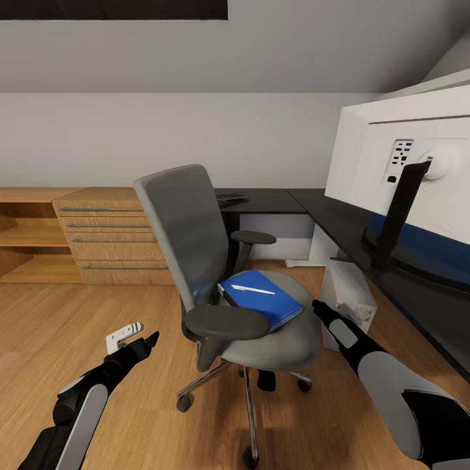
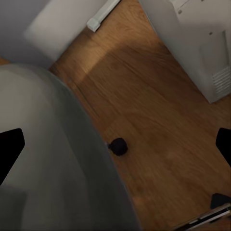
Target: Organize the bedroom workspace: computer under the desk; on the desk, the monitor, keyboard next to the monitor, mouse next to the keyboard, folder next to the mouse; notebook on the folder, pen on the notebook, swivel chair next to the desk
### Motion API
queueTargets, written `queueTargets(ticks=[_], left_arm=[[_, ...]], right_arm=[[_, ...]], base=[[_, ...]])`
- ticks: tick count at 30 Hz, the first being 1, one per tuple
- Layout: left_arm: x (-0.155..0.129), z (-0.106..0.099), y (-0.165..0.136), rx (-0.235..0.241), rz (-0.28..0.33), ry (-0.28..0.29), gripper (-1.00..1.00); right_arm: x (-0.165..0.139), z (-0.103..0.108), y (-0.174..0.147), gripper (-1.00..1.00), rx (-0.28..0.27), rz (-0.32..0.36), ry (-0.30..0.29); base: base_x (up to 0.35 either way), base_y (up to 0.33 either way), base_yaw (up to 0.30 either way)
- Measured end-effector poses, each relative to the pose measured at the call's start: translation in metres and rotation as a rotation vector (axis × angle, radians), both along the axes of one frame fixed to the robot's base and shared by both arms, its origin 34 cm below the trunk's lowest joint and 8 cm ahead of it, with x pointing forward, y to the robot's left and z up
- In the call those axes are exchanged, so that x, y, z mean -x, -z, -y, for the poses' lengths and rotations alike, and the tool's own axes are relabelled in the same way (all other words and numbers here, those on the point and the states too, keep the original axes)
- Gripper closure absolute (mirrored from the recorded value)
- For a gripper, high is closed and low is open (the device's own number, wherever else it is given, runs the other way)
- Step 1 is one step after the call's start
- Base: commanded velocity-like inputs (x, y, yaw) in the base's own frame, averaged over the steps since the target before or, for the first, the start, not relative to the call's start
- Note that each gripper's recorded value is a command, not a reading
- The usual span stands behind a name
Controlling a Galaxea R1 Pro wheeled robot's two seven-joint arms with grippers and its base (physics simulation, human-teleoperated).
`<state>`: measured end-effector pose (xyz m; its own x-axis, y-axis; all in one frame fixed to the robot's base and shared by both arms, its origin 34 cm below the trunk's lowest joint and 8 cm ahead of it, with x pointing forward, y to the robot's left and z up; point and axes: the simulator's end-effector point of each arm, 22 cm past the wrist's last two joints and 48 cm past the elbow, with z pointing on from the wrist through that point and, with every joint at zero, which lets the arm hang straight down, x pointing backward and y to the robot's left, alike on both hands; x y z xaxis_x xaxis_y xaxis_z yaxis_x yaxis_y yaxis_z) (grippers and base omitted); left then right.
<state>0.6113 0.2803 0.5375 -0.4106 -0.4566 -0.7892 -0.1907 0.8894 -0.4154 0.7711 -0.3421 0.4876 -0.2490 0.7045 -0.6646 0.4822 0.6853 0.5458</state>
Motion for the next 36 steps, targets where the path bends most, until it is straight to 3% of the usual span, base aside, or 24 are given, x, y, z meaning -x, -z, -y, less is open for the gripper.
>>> queueTargets(ticks=[21,36], left_arm=[[0.0000,-0.0006,0.0001,-0.001,0.000,-0.001,-1.00],[0.0002,-0.0027,-0.0001,0.000,0.000,-0.006,-1.00]], right_arm=[[0.0026,-0.0028,0.0055,-1.00,-0.009,-0.011,0.000],[0.0024,-0.0028,0.0049,-1.00,-0.008,-0.009,-0.002]], base=[[0.000,0.000,0.005],[0.000,0.000,0.207]])
